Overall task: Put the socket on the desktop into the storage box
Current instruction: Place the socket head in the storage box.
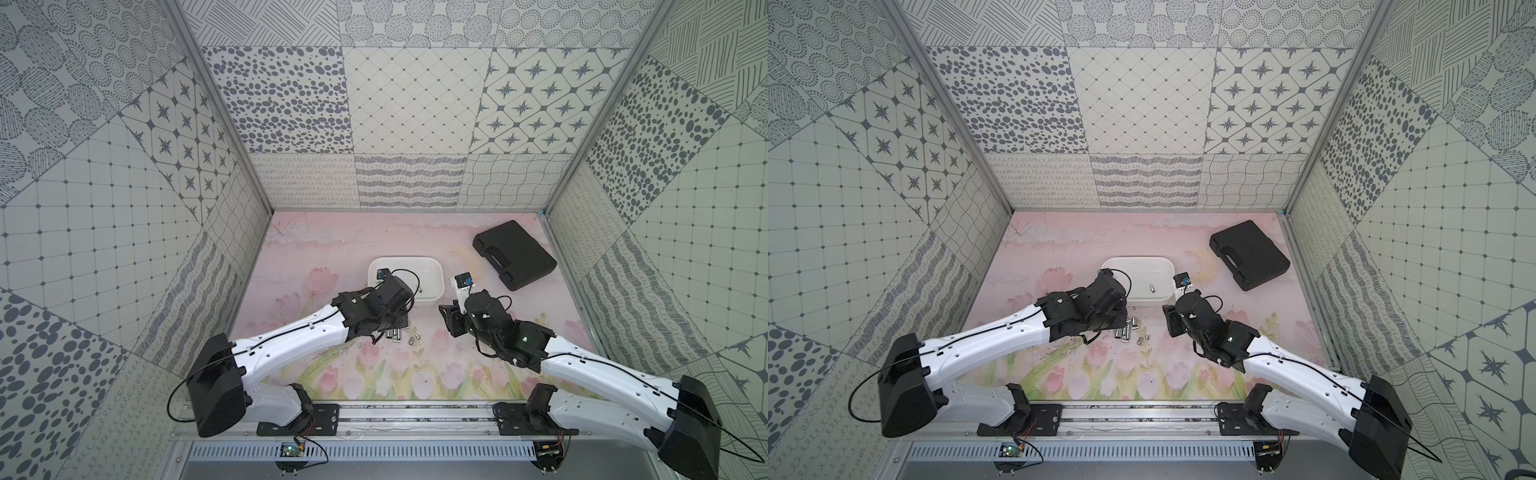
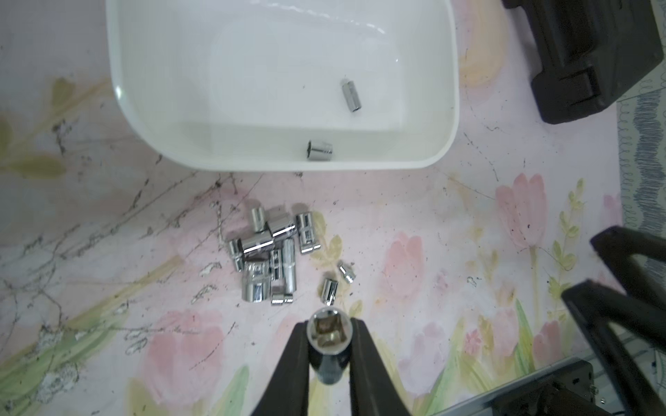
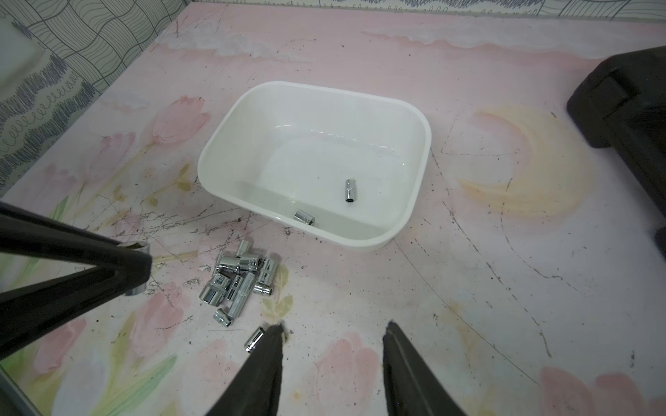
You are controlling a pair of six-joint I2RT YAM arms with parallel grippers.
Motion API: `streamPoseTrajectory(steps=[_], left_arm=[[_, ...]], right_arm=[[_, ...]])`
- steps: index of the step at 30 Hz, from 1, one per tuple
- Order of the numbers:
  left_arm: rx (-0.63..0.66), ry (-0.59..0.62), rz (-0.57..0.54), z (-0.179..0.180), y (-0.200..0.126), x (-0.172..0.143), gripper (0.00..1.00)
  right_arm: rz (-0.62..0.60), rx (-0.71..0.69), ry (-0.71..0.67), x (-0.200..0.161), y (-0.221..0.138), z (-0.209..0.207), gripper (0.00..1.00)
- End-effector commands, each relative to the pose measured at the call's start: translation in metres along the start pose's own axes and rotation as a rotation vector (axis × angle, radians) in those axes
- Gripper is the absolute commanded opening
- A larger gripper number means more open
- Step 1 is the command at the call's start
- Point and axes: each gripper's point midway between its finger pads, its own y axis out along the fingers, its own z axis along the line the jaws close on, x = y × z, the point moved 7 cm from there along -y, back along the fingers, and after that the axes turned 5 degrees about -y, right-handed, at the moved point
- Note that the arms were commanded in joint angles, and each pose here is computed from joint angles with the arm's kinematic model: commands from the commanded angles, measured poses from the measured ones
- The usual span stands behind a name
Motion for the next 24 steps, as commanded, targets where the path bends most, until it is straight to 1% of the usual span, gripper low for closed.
streamPoseTrajectory(steps=[1, 2, 5, 6, 11, 13, 17, 22, 24], left_arm=[[0.049, 0.314, -0.175, -0.032, 0.018, 0.043, 0.00], [0.061, 0.321, -0.184, -0.036, 0.025, 0.048, 0.00], [0.061, 0.314, -0.161, -0.047, 0.046, 0.060, 0.00], [0.057, 0.299, -0.180, -0.050, 0.053, 0.068, 0.00], [0.056, 0.224, -0.146, -0.044, 0.090, 0.088, 0.00], [0.068, 0.216, -0.133, -0.040, 0.103, 0.091, 0.00], [0.097, 0.197, -0.096, -0.029, 0.128, 0.094, 0.00], [0.103, 0.142, -0.027, -0.016, 0.151, 0.090, 0.01], [0.111, 0.138, -0.011, -0.013, 0.158, 0.086, 0.10]], right_arm=[[-0.015, 0.013, 0.036, 0.001, 0.000, 0.002, 0.48], [-0.021, -0.001, 0.043, 0.000, -0.001, 0.000, 0.48], [-0.056, -0.073, 0.071, 0.001, -0.008, -0.010, 0.47], [-0.075, -0.104, 0.086, 0.001, -0.012, -0.015, 0.47], [-0.156, -0.164, 0.132, 0.001, -0.028, -0.029, 0.47], [-0.174, -0.173, 0.135, 0.002, -0.031, -0.032, 0.47], [-0.170, -0.171, 0.125, 0.002, -0.030, -0.031, 0.48], [-0.123, -0.165, 0.099, 0.001, -0.019, -0.025, 0.47], [-0.098, -0.155, 0.088, 0.000, -0.014, -0.022, 0.47]])
